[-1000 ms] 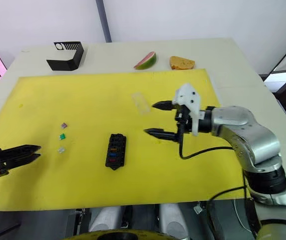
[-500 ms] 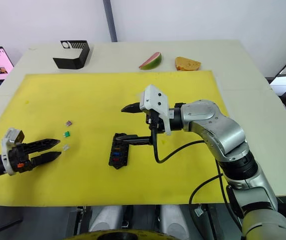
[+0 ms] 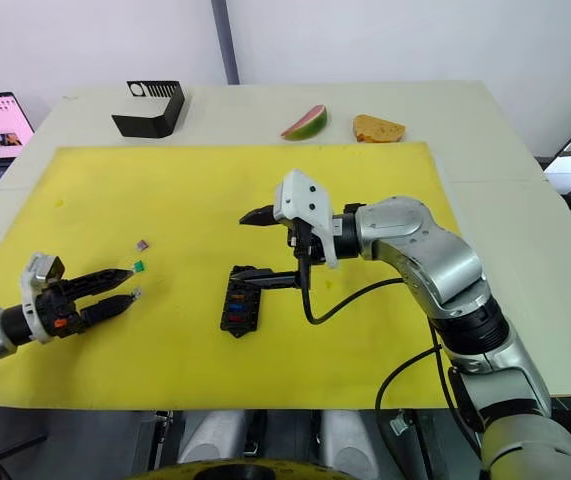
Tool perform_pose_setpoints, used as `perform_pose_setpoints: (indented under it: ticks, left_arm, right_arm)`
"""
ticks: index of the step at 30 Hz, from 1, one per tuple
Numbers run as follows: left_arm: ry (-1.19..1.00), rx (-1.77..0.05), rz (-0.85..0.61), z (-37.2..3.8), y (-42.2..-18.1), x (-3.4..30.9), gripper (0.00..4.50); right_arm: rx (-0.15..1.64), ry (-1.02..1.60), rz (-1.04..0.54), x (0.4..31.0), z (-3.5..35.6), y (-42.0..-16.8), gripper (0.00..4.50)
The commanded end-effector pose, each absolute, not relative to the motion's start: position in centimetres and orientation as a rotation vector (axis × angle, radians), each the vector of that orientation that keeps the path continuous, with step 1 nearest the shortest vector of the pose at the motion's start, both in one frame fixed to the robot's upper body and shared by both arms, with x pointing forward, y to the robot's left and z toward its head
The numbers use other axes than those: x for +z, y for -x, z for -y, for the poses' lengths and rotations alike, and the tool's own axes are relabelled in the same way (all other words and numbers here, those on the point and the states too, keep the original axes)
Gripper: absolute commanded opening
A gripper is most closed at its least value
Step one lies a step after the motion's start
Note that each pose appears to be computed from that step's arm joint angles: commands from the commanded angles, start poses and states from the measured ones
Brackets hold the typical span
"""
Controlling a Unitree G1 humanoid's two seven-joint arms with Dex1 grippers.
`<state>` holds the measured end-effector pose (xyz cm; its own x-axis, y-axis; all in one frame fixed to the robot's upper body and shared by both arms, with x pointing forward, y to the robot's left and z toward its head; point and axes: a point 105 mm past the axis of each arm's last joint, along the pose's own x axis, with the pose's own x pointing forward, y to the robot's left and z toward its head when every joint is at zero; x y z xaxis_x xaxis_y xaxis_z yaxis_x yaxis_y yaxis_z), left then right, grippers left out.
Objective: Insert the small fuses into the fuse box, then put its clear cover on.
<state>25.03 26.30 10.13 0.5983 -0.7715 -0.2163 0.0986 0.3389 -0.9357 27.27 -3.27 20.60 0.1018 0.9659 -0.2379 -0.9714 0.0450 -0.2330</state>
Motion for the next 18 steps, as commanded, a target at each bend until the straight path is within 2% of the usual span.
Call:
perform_pose_setpoints:
  ticks: [1, 5, 8, 10, 18]
  left_arm:
    - [1.093, -0.645, -0.763, -25.5, -25.3, 9.5, 4.5]
    - [1.085, -0.604, -0.768, -25.6, -25.6, 8.7, 4.5]
    - [1.08, -0.608, -0.779, -25.4, -25.3, 8.4, 3.59]
    - [1.059, -0.585, -0.794, -25.4, -25.4, 7.8, 2.69]
    - [1.025, -0.547, -0.782, -25.5, -25.9, 6.6, 2.69]
  right_arm:
    - [1.482, 0.398, 0.036, 21.7, 3.1, -27.2, 4.46]
    - [1.471, 0.408, 0.03, 21.6, 3.4, -27.3, 4.46]
    - [1.463, 0.41, 0.025, 21.6, 3.7, -27.4, 4.5]
    - [1.458, 0.412, 0.022, 21.6, 3.9, -27.5, 4.5]
    - [1.449, 0.417, 0.015, 21.5, 4.1, -27.4, 4.5]
